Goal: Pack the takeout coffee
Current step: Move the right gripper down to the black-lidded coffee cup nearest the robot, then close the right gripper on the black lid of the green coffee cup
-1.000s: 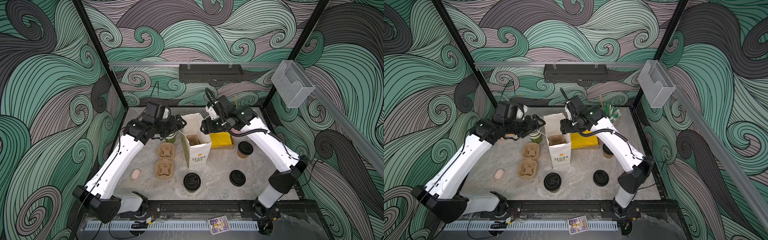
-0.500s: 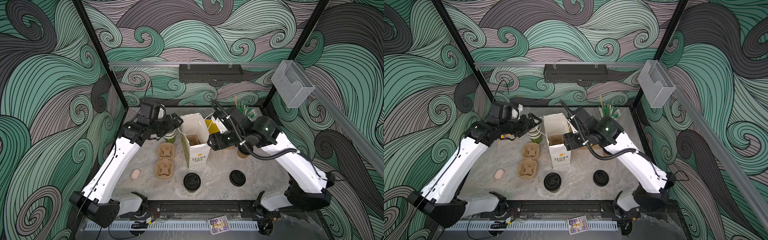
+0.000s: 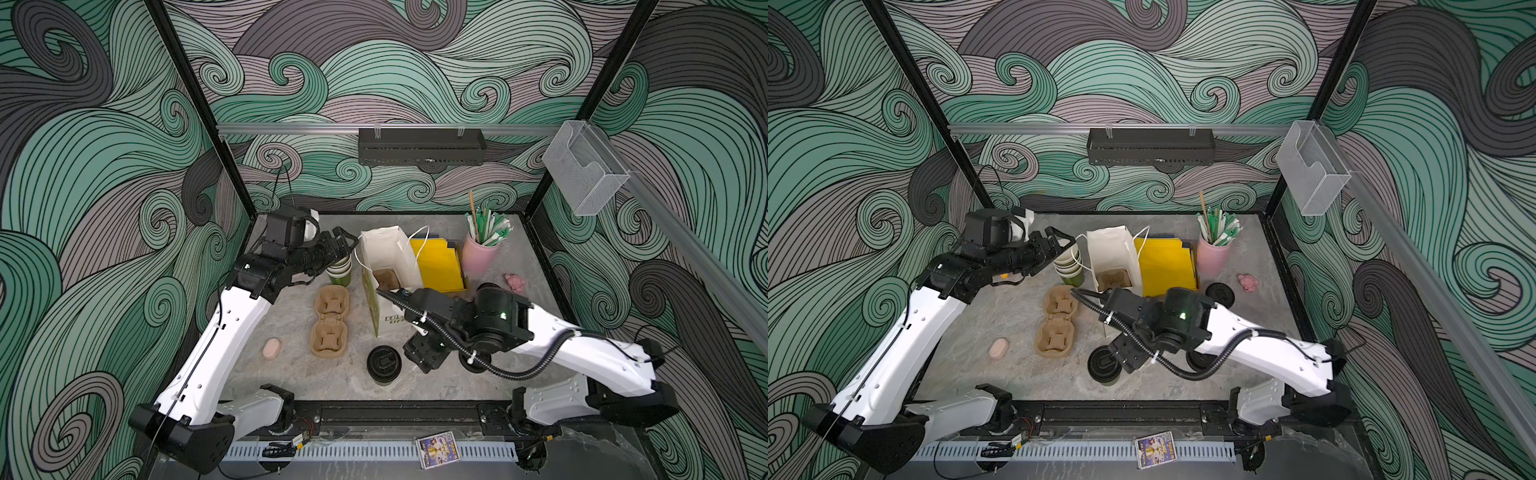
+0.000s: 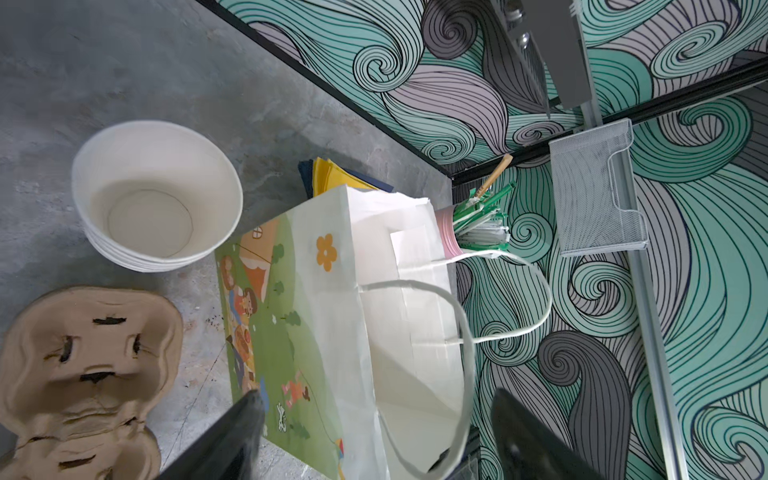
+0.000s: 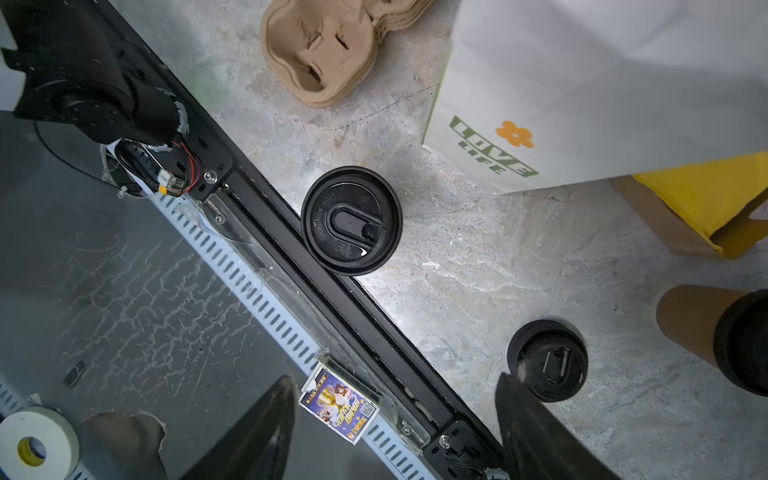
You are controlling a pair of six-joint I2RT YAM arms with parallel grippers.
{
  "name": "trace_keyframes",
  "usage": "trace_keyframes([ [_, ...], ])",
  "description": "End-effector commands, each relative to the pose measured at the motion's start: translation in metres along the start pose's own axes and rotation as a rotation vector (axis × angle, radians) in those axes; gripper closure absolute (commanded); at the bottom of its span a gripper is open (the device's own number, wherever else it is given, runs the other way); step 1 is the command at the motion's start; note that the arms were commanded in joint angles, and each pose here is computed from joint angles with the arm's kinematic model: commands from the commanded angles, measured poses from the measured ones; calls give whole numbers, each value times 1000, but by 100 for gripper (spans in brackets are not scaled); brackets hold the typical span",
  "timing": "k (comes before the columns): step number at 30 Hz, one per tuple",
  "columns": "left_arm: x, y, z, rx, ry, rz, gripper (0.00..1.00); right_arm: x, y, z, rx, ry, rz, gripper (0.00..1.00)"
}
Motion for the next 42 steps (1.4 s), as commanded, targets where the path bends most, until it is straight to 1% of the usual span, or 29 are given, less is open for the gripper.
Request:
trace_keyframes([
  [1, 0, 12, -6, -12, -45, -56, 12, 16, -20, 7, -17, -60, -44, 22],
  [3, 8, 16, -12, -21, -64, -28, 12, 22, -33, 6, -11, -101, -63, 20],
  [5, 16, 21, -16, -37, -58, -10, 12, 24, -44, 6, -10, -164, -91, 19],
  [9, 26, 30, -22, -80, 8, 6, 12, 27, -53, 6, -16, -270, -134, 16],
  [11, 28, 32, -24, -94, 33, -3, 12, 30, -57, 8, -11, -299, -143, 14],
  [15, 38, 31, -27, -129, 71, 16, 12, 40, -72, 8, 36, -308, -143, 12],
  [23, 49, 39, -32, -157, 108, 73, 12, 55, -96, 14, 90, -324, -154, 15],
  [31, 52, 44, -36, -165, 119, 78, 13, 52, -107, 16, 97, -388, -196, 19],
  [38, 53, 42, -36, -163, 123, 85, 13, 48, -115, 16, 128, -407, -198, 19],
  [42, 53, 41, -36, -160, 124, 84, 13, 46, -118, 16, 138, -410, -199, 22],
])
Point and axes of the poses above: each gripper's point midway between its finger pads, its own y axis back along the fingers, its own x axis along the line the jaws close on, z = x × y, the point moved 10 cm from there along y, back along the fingers, and after that the axes turned 6 degrees about y, right-handed, at the moved point
